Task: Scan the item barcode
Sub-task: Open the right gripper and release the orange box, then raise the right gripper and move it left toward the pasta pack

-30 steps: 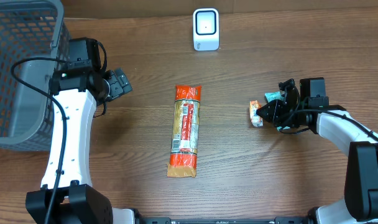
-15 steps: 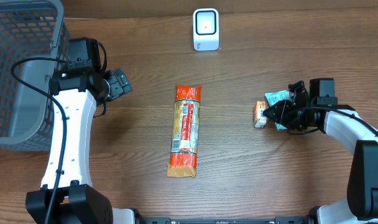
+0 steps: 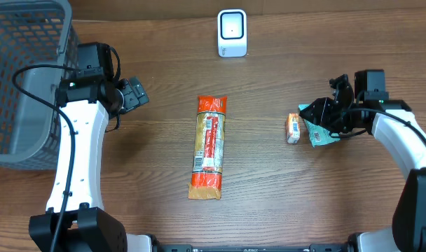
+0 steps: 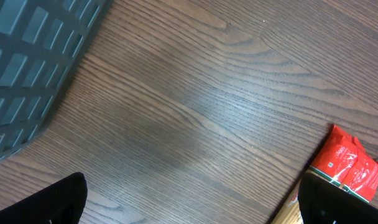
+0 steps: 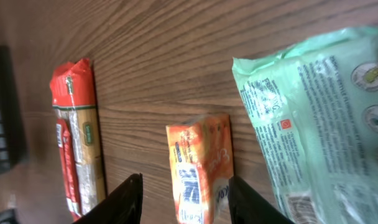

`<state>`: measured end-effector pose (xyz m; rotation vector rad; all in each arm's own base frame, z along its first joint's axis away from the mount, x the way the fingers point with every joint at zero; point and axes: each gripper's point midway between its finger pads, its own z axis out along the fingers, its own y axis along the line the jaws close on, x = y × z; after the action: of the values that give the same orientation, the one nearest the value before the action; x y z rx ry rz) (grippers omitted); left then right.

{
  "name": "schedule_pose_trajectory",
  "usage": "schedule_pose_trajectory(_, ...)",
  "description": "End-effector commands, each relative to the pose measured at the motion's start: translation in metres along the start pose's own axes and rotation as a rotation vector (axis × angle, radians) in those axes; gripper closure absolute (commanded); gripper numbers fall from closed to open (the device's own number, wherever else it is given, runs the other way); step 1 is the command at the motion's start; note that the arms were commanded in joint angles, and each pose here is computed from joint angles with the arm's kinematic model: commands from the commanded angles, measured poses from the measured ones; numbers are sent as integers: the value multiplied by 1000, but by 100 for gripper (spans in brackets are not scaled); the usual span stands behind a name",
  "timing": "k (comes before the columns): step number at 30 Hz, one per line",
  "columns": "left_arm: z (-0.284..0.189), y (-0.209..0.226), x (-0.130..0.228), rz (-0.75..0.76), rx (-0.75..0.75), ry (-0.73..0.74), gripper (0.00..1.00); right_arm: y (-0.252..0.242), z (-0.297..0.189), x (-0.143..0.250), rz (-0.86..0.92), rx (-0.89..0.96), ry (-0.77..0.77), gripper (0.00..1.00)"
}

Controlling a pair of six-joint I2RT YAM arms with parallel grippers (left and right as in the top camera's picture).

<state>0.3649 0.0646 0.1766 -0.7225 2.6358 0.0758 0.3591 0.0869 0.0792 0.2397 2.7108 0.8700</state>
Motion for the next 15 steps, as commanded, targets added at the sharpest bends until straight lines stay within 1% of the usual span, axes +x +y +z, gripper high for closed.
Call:
schedule_pose_trajectory(1, 3, 1, 2, 13, -6, 9, 0, 6, -13, -12, -87, 126, -57, 54)
schedule_pose_trajectory(3, 3, 1, 2, 13, -6, 9, 0, 3, -8, -5, -115, 209, -43, 53)
schedule_pose_trajectory(5, 3, 1, 2, 13, -6, 9, 0, -2, -4, 0, -146, 306, -39, 47)
schedule_pose_trajectory(8, 3, 1, 2, 13, -6, 9, 0, -6, -1, 6, -181, 443, -52, 44)
schedule_pose_trajectory(12, 3, 1, 2, 13, -6, 9, 0, 4, 5, 11, -222, 518, -79, 44)
schedule_pose_trajectory(15, 3, 1, 2, 13, -6, 9, 0, 13, 13, 15, -252, 513, -76, 44)
